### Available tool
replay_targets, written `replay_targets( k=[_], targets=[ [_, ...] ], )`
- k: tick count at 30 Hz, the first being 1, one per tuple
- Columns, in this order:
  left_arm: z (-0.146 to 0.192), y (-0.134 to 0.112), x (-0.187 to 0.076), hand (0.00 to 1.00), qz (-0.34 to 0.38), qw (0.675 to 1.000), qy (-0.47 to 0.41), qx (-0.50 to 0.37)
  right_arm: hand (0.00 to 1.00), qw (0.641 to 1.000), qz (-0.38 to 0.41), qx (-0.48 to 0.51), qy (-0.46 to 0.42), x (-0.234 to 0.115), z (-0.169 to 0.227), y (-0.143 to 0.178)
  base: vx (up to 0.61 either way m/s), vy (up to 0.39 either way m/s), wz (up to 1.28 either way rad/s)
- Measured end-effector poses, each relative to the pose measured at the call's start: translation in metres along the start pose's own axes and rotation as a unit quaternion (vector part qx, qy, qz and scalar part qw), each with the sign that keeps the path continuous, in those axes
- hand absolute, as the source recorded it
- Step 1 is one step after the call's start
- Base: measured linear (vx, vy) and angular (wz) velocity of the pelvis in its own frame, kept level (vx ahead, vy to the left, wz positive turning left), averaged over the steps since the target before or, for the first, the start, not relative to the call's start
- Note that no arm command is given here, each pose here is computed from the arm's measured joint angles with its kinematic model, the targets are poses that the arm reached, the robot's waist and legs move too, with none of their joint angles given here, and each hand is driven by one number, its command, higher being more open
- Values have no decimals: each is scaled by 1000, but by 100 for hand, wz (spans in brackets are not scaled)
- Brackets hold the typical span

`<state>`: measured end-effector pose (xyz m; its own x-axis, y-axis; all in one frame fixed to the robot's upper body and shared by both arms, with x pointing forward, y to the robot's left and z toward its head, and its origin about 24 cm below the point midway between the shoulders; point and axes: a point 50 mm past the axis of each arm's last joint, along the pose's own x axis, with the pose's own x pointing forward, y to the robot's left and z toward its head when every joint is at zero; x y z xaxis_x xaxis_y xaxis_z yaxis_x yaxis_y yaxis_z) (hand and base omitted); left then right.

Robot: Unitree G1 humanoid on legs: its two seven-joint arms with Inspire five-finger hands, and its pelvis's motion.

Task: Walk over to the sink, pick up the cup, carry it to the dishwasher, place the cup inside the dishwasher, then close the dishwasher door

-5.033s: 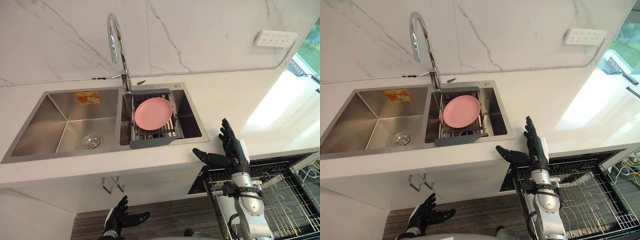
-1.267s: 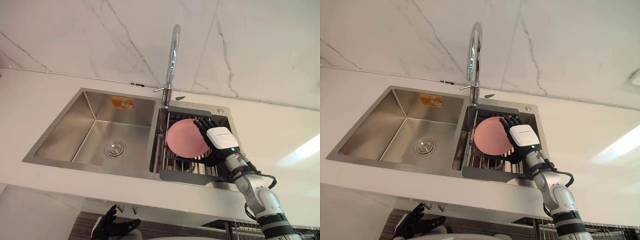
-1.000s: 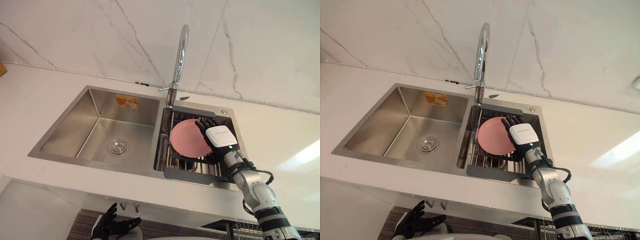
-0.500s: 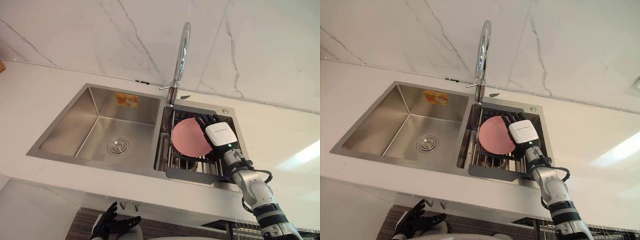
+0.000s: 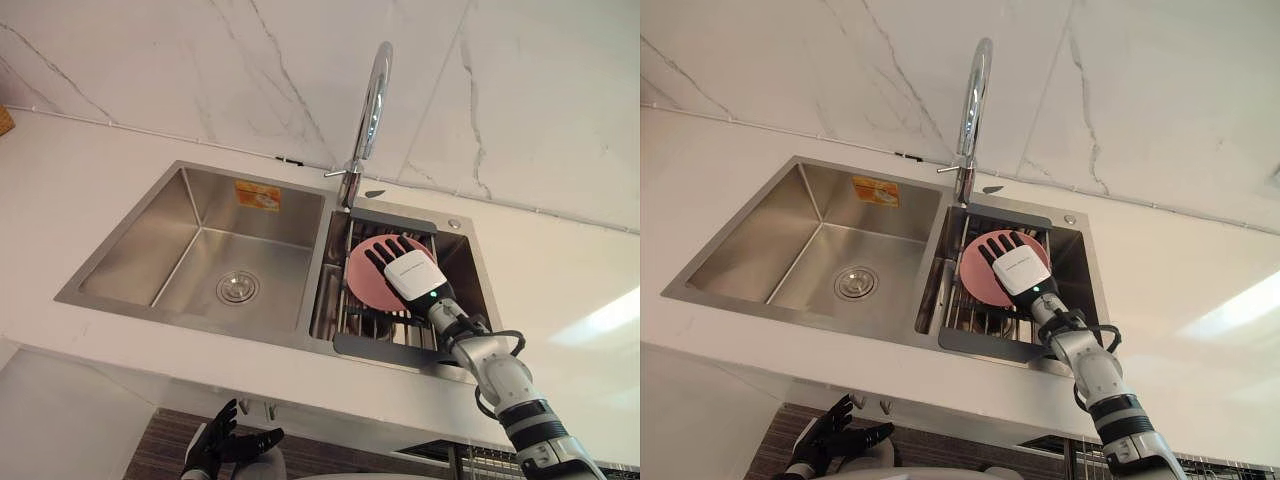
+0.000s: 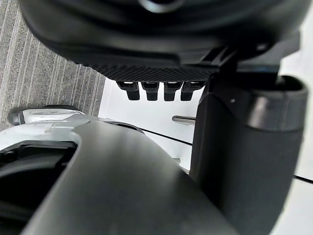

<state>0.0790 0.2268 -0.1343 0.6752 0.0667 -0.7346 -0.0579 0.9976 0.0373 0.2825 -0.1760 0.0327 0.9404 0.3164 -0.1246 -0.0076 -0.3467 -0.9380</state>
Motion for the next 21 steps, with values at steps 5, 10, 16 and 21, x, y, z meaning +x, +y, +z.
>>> replay_targets(
  k=[5,10,16,21],
  targets=[
    [1,4,0,100,2,1000,0,4,0,999,43,2,8,0,1,6,0,0,0],
    [4,4,2,100,1,1000,1,5,0,998,31,45,38,4,0,4,-13,-1,0],
    [6,5,3,100,0,1000,0,5,0,995,35,77,44,6,0,5,0,0,0],
    [7,7,3,100,1,1000,-3,5,0,995,46,82,41,7,2,7,0,0,0]
  ],
)
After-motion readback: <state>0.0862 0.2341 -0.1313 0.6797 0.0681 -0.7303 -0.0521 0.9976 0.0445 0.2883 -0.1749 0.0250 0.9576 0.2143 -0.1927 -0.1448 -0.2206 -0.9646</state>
